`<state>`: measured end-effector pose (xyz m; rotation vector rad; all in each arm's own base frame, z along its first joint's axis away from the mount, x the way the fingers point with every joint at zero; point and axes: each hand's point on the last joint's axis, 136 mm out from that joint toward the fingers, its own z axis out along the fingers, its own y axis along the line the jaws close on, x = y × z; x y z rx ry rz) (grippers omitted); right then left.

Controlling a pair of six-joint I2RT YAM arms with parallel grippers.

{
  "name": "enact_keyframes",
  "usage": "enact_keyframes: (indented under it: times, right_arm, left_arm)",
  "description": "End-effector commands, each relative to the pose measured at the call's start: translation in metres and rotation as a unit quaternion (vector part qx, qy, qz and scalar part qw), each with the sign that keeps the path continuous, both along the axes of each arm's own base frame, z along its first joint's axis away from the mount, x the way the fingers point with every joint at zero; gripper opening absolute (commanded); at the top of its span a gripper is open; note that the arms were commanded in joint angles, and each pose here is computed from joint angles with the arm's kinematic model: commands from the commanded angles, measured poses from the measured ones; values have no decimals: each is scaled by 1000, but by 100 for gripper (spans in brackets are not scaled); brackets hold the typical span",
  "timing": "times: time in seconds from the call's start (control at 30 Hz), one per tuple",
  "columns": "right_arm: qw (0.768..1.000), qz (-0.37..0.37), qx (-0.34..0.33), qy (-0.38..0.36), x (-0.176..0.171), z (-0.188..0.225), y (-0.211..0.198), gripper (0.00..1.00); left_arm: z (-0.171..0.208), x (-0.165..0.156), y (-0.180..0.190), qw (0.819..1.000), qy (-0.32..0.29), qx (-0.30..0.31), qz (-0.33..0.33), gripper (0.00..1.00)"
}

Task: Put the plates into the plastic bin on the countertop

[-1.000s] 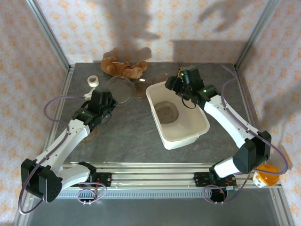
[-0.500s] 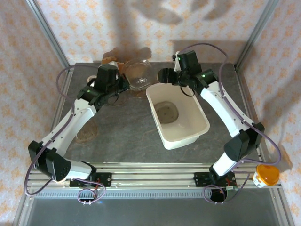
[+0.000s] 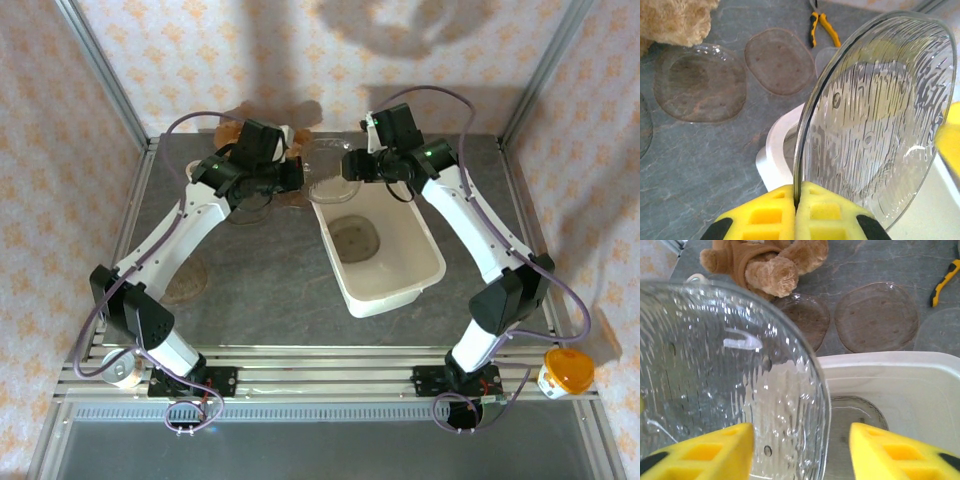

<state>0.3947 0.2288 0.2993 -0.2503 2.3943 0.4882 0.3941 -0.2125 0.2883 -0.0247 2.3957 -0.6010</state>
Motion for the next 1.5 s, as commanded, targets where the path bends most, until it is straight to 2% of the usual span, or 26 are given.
enact_keyframes:
  times: [0.0,0.1,0.33,0.43,0.7,1.27,1.47]
  right_arm:
    - [999,-23,-24,-10,3,1,-15,47]
    - [1000,-20,-23,3,2,-5,-13,38]
    - [999,-18,-22,29,0,-17,-10,34]
    - [999,-18,-25,33,-2,-19,-10,26]
    - [999,-9,-17,39,-5,-20,-7,13]
    - [999,-3,-4,42,-13,-22,-6,0]
    - [999,-17,12,43,-14,-20,-7,0]
  left_arm:
    - [15,-7,-1,1000,-11,8,-20,0]
    - [17,-7,-3,1000,-13,8,-24,0]
    - [22,-9,-4,999,-20,9,-29,0]
    - [21,-10,-4,999,-17,11,-31,0]
    - [22,-12,-4,999,-16,11,-33,0]
    - [17,-12,0,999,-11,22,-26,0]
    - [14,-10,4,999,-11,31,-17,15]
